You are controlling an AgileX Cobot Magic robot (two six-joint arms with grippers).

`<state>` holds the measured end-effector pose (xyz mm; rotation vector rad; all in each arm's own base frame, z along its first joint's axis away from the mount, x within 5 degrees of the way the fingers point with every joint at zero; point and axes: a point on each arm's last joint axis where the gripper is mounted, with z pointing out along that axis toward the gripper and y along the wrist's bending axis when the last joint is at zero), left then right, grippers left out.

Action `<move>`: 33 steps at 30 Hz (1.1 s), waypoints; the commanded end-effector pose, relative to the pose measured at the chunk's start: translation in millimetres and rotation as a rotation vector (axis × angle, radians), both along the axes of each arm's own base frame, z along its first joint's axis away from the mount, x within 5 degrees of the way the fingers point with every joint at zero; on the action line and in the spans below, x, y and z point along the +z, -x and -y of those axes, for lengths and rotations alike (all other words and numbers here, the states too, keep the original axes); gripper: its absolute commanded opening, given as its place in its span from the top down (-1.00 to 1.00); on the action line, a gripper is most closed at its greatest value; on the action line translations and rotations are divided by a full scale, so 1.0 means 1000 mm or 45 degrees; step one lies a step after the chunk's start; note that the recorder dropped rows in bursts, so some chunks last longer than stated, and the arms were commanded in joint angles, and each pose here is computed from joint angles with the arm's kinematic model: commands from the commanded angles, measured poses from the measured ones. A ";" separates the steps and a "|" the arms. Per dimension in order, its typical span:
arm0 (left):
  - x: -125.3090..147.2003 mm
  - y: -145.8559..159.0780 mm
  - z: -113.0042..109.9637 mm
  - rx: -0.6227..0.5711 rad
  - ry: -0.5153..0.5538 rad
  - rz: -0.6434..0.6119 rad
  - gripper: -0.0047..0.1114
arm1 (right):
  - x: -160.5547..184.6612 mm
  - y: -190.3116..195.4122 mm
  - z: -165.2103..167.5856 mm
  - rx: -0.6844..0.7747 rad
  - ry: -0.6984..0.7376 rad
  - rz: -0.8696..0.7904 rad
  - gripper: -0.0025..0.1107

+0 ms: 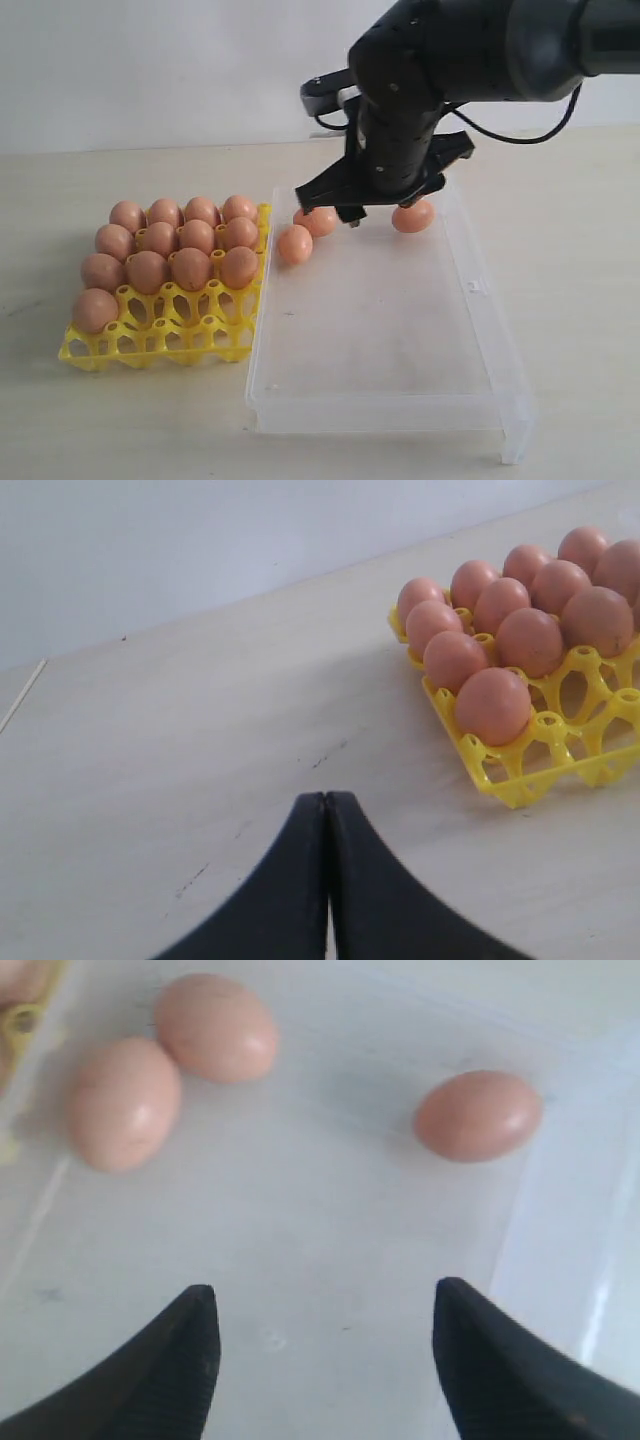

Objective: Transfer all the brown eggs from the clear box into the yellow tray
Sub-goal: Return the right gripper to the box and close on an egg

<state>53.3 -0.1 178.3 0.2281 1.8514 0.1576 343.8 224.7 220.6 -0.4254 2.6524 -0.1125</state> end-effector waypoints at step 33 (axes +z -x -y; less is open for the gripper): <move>0.002 0.000 0.000 -0.001 0.006 0.023 0.92 | -0.067 -0.046 -0.025 -0.164 -0.685 0.033 -0.02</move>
